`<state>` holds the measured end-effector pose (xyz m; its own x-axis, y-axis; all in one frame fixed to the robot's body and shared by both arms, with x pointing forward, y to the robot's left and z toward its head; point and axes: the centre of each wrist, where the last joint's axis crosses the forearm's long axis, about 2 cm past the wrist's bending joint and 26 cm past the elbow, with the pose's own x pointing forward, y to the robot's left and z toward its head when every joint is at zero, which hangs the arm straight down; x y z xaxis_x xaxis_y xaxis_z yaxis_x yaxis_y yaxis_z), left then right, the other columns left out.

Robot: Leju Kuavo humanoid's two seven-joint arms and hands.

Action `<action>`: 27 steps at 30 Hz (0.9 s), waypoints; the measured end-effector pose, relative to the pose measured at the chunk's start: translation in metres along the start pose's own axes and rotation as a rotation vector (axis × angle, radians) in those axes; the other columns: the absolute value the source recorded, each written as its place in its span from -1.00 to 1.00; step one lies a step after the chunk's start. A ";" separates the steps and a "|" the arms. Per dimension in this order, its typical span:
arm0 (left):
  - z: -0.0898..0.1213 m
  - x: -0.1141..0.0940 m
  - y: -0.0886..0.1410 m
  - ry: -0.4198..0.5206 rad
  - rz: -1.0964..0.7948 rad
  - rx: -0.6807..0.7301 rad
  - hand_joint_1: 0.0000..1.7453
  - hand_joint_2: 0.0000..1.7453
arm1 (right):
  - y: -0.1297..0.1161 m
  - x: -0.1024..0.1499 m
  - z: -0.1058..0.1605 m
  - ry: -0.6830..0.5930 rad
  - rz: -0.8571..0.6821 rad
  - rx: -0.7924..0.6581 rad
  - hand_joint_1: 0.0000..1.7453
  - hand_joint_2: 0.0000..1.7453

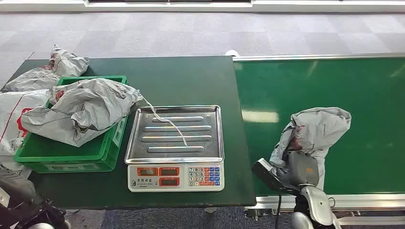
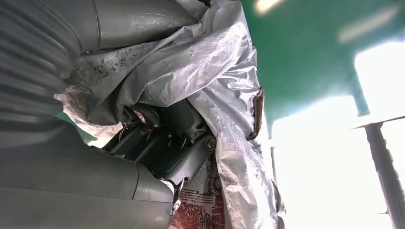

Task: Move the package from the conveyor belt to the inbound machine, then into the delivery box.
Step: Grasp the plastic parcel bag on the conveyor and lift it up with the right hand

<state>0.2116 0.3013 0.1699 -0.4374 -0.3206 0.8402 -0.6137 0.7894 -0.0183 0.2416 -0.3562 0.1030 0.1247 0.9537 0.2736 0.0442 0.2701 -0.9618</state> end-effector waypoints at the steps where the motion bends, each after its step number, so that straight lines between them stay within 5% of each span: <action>1: 0.000 0.000 0.000 -0.002 0.003 0.000 -1.00 -1.00 | -0.007 -0.006 -0.003 0.001 0.017 -0.014 1.00 1.00; 6: -0.008 0.000 -0.004 -0.026 0.024 0.010 -1.00 -1.00 | -0.070 -0.045 -0.032 -0.003 0.178 -0.133 1.00 1.00; 12: -0.018 0.001 -0.007 -0.056 0.030 0.026 -1.00 -1.00 | -0.140 -0.046 -0.076 -0.044 0.300 -0.284 1.00 1.00; 21: -0.020 0.001 -0.007 -0.070 0.037 0.035 -1.00 -1.00 | -0.171 -0.034 -0.095 -0.127 0.369 -0.407 1.00 1.00; 27: -0.021 0.000 -0.009 -0.074 0.057 0.045 -1.00 -1.00 | -0.188 0.024 -0.135 -0.244 0.417 -0.491 1.00 1.00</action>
<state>0.2307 0.3054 0.1818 -0.5184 -0.3148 0.7951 -0.6148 0.7835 -0.0906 0.3698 -0.4022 0.2912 0.0042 0.9830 -0.1835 0.4926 -0.1617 -0.8551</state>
